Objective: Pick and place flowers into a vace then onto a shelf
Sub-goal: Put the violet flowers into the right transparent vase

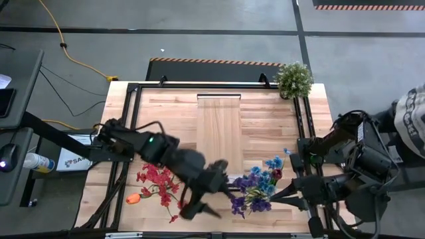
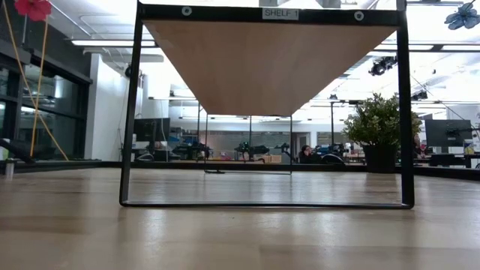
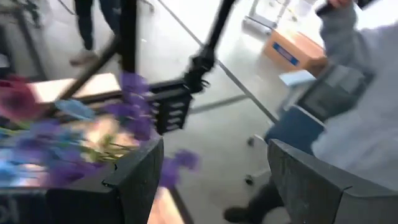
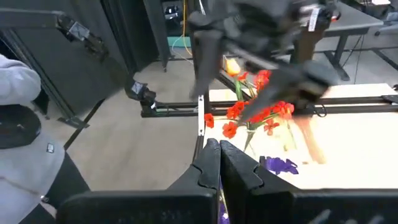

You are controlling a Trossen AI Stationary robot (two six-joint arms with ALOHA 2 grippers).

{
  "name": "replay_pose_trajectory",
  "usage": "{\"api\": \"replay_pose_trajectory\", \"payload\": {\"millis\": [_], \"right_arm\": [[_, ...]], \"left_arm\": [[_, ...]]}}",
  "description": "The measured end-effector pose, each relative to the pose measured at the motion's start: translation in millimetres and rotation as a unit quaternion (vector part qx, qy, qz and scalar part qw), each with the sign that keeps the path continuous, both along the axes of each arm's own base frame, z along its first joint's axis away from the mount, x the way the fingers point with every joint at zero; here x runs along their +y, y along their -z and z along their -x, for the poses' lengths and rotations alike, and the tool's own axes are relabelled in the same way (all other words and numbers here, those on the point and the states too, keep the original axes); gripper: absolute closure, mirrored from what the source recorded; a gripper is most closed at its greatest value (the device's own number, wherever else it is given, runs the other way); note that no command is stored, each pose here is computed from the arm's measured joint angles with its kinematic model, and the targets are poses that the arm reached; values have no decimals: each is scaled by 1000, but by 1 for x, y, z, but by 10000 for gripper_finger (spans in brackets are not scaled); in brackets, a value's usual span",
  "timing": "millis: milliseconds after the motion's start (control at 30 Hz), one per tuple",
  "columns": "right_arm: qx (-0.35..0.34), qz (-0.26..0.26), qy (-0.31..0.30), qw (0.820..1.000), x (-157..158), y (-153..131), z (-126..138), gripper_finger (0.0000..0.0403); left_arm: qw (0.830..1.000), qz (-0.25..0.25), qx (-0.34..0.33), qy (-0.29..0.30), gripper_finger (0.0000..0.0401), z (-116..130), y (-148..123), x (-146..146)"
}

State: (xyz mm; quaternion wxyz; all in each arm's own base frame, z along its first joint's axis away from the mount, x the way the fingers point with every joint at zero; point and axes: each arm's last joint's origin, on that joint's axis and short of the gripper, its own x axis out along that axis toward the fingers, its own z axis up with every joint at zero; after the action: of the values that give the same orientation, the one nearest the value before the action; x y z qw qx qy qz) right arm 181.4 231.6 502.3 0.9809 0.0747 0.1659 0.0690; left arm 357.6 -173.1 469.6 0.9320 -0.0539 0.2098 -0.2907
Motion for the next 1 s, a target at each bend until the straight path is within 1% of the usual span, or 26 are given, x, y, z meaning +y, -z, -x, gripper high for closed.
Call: {"api": "replay_pose_trajectory", "payload": {"millis": [133,233,400,533,600,667,733,800,900,1000], "right_arm": [[-12,3,14,1000,-4,-4,5,402],[-16,8,25,1000,-5,-4,5,402],[-18,21,21,999,-5,-4,5,402],[-16,46,-6,999,-4,-4,5,402],[-6,55,-29,998,-4,-2,6,402],[11,55,-50,997,-4,0,8,402],[34,38,-65,997,-6,2,10,402],[55,20,-80,995,-8,3,13,402],[66,16,-100,993,-8,3,15,402],[60,34,-111,991,-7,3,16,402]], "left_arm": [[1000,10,22,12,80,12,2,-21],[999,15,39,17,80,19,3,-32],[996,51,68,26,80,29,3,-48],[992,77,94,33,80,39,3,-62],[991,90,100,18,80,43,2,-68],[990,102,92,-15,80,46,1,-73],[989,118,76,-43,80,46,-1,-80],[988,132,61,-58,80,45,-2,-85],[984,158,38,-76,80,37,0,-95],[980,173,35,-86,80,30,8,-105]]}}
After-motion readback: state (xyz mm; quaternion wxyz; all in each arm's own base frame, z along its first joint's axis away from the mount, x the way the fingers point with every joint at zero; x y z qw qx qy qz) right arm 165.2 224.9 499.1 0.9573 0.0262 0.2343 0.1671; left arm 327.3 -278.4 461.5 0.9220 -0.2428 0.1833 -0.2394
